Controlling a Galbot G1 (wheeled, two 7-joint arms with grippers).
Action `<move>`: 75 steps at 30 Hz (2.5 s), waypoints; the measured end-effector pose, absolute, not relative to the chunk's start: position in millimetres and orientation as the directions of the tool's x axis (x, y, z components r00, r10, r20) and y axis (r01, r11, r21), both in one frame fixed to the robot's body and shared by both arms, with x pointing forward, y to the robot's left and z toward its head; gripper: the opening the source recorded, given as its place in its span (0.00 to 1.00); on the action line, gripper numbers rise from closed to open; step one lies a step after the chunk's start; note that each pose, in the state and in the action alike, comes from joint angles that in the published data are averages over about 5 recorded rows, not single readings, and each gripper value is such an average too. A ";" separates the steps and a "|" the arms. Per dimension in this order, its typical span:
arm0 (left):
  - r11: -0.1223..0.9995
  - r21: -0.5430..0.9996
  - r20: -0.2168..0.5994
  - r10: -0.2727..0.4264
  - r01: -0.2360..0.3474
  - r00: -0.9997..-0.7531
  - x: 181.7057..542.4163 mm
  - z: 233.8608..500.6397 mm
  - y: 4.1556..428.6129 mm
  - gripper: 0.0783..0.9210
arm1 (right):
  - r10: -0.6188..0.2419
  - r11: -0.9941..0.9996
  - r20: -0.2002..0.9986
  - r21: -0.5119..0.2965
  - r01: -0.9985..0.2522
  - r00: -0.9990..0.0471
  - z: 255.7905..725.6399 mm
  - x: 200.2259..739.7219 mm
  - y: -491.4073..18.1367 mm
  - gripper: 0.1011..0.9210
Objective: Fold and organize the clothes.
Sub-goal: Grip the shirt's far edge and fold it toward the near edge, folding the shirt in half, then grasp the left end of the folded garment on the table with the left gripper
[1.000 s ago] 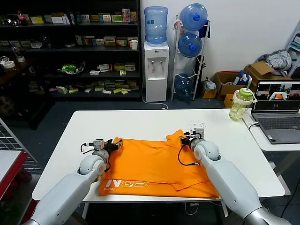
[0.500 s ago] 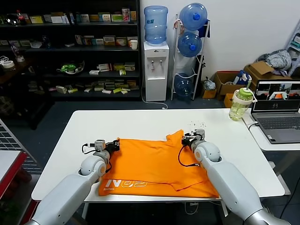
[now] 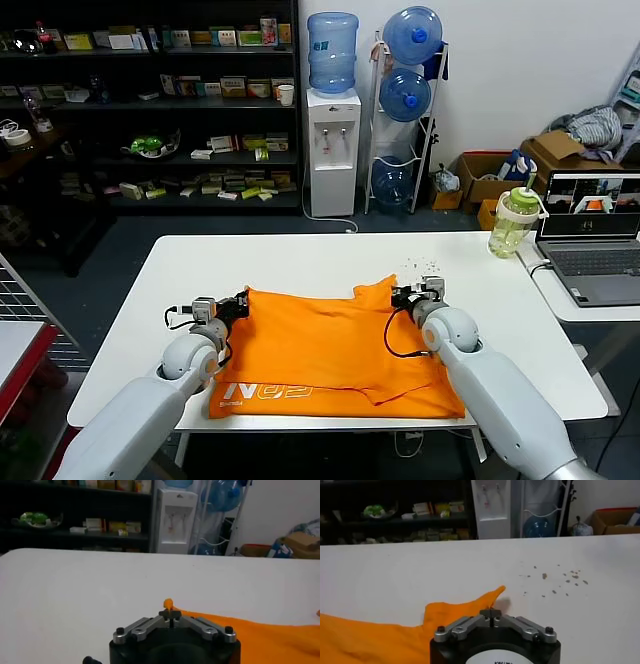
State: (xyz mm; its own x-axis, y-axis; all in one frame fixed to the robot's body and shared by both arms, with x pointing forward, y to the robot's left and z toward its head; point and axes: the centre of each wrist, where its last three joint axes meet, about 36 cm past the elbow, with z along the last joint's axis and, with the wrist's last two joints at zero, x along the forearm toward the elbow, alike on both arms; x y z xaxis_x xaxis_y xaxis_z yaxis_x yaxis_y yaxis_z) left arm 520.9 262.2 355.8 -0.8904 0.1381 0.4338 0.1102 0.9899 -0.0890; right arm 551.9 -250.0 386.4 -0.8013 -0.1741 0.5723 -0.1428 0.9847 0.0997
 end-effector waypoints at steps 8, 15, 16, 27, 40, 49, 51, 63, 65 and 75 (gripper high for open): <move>0.987 -0.096 0.420 0.160 0.131 -0.893 482.6 374.6 265.3 0.02 | -0.177 0.984 0.574 0.092 -0.152 -0.800 401.9 509.2 -265.8 0.03; 0.982 -0.103 0.423 0.185 0.155 -0.887 442.1 390.9 264.1 0.02 | -0.179 0.983 0.584 0.078 -0.164 -0.792 420.0 469.6 -276.1 0.03; 0.982 -0.104 0.425 0.188 0.159 -0.886 436.5 393.0 263.8 0.02 | -0.179 0.983 0.587 0.076 -0.166 -0.790 422.7 464.2 -277.0 0.03; 0.975 -0.104 0.450 0.220 0.194 -0.865 385.0 404.1 260.0 0.02 | -0.181 0.980 0.615 0.048 -0.192 -0.768 447.8 415.6 -279.3 0.03; 0.972 -0.094 0.480 0.232 0.213 -0.846 353.0 405.7 256.2 0.02 | -0.186 0.977 0.639 0.040 -0.209 -0.746 459.5 380.6 -277.8 0.03; 0.973 -0.081 0.500 0.228 0.217 -0.835 342.3 405.9 256.9 0.11 | -0.186 0.975 0.654 0.028 -0.222 -0.734 462.7 367.4 -279.2 0.20; 0.973 -0.075 0.504 0.225 0.217 -0.834 340.7 406.2 257.4 0.17 | -0.186 0.974 0.655 0.026 -0.224 -0.733 463.4 365.6 -279.9 0.28; 0.978 -0.041 0.525 0.194 0.203 -0.829 333.0 393.1 261.1 0.57 | -0.180 0.976 0.654 0.025 -0.217 -0.734 464.4 356.3 -286.0 0.70; 0.979 -0.041 0.528 0.189 0.198 -0.828 332.3 389.0 261.3 0.64 | -0.177 0.977 0.654 0.025 -0.213 -0.735 464.0 355.2 -286.5 0.76; 0.984 -0.055 0.543 0.173 0.172 -0.822 334.3 369.9 257.6 0.88 | -0.176 0.978 0.653 0.030 -0.207 -0.737 464.1 352.3 -286.9 0.88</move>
State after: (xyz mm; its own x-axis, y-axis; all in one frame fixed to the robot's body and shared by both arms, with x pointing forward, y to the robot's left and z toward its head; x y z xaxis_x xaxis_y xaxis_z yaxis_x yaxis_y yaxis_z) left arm 334.3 257.6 369.9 -0.8216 0.1734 0.5430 0.1715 0.9837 -0.0546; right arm 352.3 -286.9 464.1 -0.7368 -0.1759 0.6529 -0.2068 0.9779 0.0300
